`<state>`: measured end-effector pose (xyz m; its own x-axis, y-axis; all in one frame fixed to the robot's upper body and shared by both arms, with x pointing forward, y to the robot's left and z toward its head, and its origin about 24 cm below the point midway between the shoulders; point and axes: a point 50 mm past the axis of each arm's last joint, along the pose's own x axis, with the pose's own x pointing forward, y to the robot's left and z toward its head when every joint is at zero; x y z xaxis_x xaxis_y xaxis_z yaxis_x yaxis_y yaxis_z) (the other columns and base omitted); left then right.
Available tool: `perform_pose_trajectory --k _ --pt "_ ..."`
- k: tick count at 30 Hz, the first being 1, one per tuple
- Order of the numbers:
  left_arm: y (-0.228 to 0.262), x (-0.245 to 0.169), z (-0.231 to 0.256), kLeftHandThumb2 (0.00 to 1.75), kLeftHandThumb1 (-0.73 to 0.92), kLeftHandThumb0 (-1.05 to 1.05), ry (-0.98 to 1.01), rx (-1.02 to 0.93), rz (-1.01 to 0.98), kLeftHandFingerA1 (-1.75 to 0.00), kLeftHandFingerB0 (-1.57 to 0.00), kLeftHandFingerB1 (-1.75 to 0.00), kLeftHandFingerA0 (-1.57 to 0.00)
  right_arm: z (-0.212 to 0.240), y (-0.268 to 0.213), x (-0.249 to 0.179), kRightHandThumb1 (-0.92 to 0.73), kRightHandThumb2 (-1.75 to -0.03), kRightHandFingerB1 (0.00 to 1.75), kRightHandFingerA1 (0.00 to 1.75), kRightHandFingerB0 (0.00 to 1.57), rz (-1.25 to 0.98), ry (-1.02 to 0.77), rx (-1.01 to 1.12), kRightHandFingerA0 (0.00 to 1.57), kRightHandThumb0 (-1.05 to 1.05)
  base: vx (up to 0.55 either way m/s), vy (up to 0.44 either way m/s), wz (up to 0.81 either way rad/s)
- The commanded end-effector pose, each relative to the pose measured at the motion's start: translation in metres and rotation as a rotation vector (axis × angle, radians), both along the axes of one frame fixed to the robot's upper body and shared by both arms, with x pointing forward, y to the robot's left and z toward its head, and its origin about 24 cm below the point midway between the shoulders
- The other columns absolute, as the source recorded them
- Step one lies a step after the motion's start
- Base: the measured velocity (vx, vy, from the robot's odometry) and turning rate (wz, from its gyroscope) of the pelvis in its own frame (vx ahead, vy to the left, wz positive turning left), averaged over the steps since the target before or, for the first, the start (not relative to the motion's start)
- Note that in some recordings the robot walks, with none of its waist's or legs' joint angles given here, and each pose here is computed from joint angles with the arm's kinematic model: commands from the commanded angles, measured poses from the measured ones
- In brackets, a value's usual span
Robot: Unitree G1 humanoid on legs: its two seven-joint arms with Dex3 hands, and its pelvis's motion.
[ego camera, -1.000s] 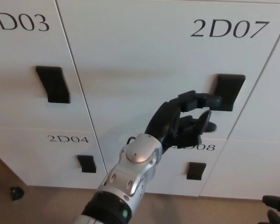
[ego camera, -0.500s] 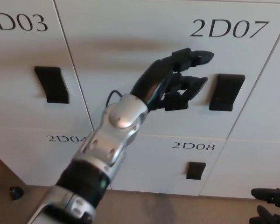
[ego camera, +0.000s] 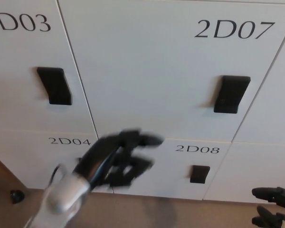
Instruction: The robot walks towards an open cabinet and lifts its left hand to push the door towards the right to close it.
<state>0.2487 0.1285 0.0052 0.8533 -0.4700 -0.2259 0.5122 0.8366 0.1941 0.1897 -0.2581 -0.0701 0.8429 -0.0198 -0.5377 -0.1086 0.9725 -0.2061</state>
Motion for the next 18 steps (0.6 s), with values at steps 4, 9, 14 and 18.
perform_pose_trajectory --k 4,9,14,18 --pt "0.116 -0.121 -0.028 0.60 0.66 -0.50 0.195 0.005 0.263 -0.47 -0.64 -0.45 -0.75 0.002 -0.026 0.002 -0.70 -0.60 0.48 0.56 0.56 0.055 0.063 -0.170 0.79 -0.40 0.00 0.000 0.00" --pt "0.139 -0.113 -0.039 0.60 0.65 -0.50 0.238 0.091 0.409 -0.46 -0.60 -0.45 -0.72 0.002 -0.029 0.004 -0.69 -0.61 0.47 0.56 0.56 0.051 0.066 -0.183 0.80 -0.41 0.00 0.000 0.00" --pt "0.147 -0.093 -0.040 0.60 0.66 -0.49 0.248 0.100 0.473 -0.47 -0.54 -0.44 -0.64 0.001 -0.030 0.004 -0.69 -0.62 0.48 0.56 0.55 0.052 0.069 -0.187 0.79 -0.42 0.00 0.000 0.00" --pt "0.155 -0.073 -0.041 0.60 0.66 -0.45 0.241 0.088 0.542 -0.48 -0.57 -0.45 -0.64 -0.001 -0.030 0.003 -0.69 -0.61 0.48 0.56 0.56 0.052 0.076 -0.183 0.78 -0.40 0.00 0.000 0.00"
